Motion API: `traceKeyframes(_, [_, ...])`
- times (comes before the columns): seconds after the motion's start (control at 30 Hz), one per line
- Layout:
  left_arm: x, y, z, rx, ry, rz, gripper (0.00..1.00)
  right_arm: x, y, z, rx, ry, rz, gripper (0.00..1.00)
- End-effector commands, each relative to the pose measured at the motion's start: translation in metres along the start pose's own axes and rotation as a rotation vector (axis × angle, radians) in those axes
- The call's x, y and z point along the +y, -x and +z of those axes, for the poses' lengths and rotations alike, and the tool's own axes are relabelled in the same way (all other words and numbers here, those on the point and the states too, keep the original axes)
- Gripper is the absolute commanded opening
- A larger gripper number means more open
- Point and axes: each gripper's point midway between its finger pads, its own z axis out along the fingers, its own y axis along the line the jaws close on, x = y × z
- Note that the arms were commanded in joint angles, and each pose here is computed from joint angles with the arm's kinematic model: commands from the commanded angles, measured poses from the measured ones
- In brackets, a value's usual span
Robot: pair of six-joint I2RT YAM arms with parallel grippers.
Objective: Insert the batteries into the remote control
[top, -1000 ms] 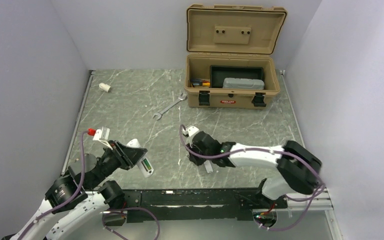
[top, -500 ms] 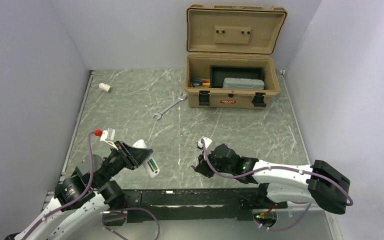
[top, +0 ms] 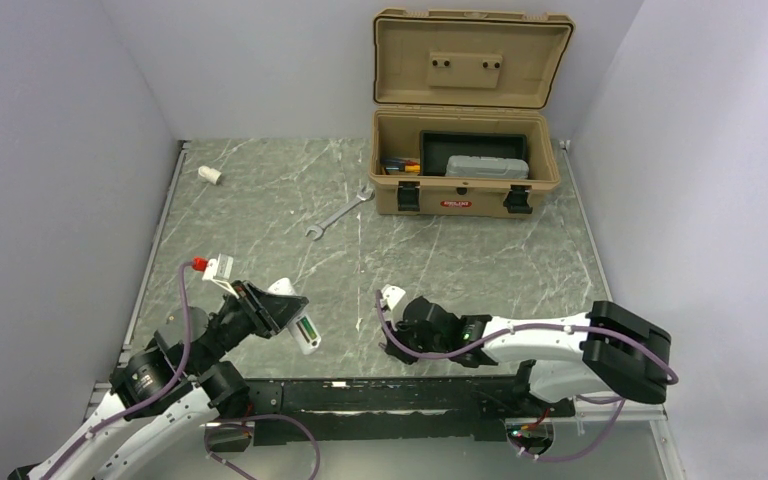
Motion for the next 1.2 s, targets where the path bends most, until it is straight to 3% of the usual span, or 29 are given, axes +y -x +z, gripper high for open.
traceKeyframes(0.0, [-0.015,0.010,-0.001,-0.038,-0.061,-0.028,0.00,0.005,0.015,0.005,-0.009,-0.019,-0.016,0.17])
traceKeyframes(0.1, [-0.015,0.009,-0.001,-0.036,-0.065,-0.029,0.00,0.001,0.015,0.006,-0.001,-0.059,-0.022,0.17])
traceKeyframes(0.27, [-0.013,0.006,0.002,-0.029,-0.060,-0.029,0.00,0.006,0.016,0.003,-0.022,-0.043,-0.018,0.05])
traceKeyframes(0.43, [-0.013,0.004,0.006,-0.015,-0.054,-0.022,0.00,0.031,0.042,-0.018,-0.171,0.094,-0.090,0.10])
traceKeyframes(0.53, [-0.011,0.001,0.009,-0.010,-0.053,-0.027,0.00,0.045,0.057,-0.039,-0.308,0.184,-0.161,0.13])
traceKeyframes(0.7, [-0.008,-0.002,0.012,-0.009,-0.052,-0.038,0.00,0.083,0.070,-0.075,-0.474,0.402,-0.354,0.00])
traceKeyframes(0.97, [-0.011,-0.003,0.017,-0.004,-0.062,-0.043,0.00,0.129,0.069,-0.124,-0.704,0.671,-0.676,0.00])
traceKeyframes(1.17, [-0.012,-0.004,0.019,0.000,-0.063,-0.044,0.00,0.143,0.061,-0.146,-0.786,0.778,-0.792,0.00])
